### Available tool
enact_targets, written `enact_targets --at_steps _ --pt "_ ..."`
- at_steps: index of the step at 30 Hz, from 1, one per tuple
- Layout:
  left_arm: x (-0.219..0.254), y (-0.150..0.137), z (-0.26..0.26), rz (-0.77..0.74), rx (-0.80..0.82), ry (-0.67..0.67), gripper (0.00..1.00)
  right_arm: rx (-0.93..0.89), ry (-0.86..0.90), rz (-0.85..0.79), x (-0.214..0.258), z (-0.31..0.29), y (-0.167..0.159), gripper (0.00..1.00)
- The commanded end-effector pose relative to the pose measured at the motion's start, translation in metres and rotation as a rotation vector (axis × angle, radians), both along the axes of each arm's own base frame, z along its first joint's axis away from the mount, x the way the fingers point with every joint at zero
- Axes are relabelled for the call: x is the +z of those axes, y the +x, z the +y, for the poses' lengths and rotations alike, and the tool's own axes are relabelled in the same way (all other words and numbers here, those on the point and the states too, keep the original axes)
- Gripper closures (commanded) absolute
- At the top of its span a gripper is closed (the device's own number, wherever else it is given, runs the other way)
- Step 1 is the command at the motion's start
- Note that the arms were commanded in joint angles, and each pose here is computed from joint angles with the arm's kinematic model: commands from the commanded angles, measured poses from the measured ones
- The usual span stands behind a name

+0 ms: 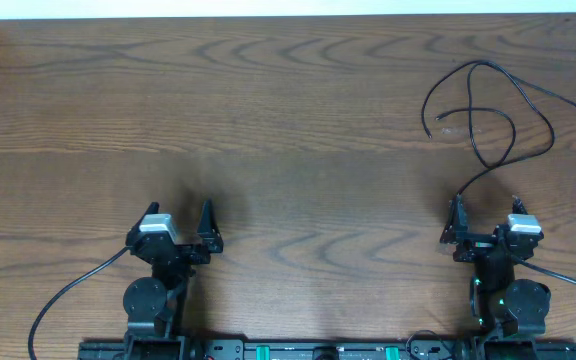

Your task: Untangle cables

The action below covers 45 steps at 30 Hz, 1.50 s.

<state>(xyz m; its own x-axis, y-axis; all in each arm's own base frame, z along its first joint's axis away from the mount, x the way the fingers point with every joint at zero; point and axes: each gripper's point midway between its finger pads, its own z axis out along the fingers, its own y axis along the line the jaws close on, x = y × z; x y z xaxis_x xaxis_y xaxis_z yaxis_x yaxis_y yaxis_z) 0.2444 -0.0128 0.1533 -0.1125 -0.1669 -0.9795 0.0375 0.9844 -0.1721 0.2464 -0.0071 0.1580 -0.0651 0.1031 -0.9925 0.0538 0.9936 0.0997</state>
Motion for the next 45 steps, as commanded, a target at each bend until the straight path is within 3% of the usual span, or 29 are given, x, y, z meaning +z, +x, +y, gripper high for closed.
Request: enact_targets --at_steps 1,16,28,34,42,45 --pt "-0.014 -0.001 -0.007 0.038 -0.042 0.042 0.02 0.007 -0.008 -0.002 0.000 0.002 0.000 0.01" --pt "-0.014 -0.001 -0.006 0.035 -0.041 0.043 0.02 0.007 -0.008 -0.002 0.000 0.002 0.000 0.01" --pt "0.071 -0.003 0.003 -0.310 0.021 0.000 0.02 0.007 -0.008 -0.002 0.000 0.002 0.000 0.01" --pt "0.049 0.001 0.003 -0.217 0.020 0.005 0.02 0.007 -0.009 -0.002 0.000 0.002 0.000 0.01" --pt "-0.017 -0.001 0.003 0.049 0.018 0.020 0.02 0.007 -0.008 -0.002 0.000 0.002 0.000 0.01" --pt "-0.015 -0.001 0.004 0.044 0.021 0.021 0.02 0.007 -0.008 -0.002 0.000 0.002 0.000 0.01"
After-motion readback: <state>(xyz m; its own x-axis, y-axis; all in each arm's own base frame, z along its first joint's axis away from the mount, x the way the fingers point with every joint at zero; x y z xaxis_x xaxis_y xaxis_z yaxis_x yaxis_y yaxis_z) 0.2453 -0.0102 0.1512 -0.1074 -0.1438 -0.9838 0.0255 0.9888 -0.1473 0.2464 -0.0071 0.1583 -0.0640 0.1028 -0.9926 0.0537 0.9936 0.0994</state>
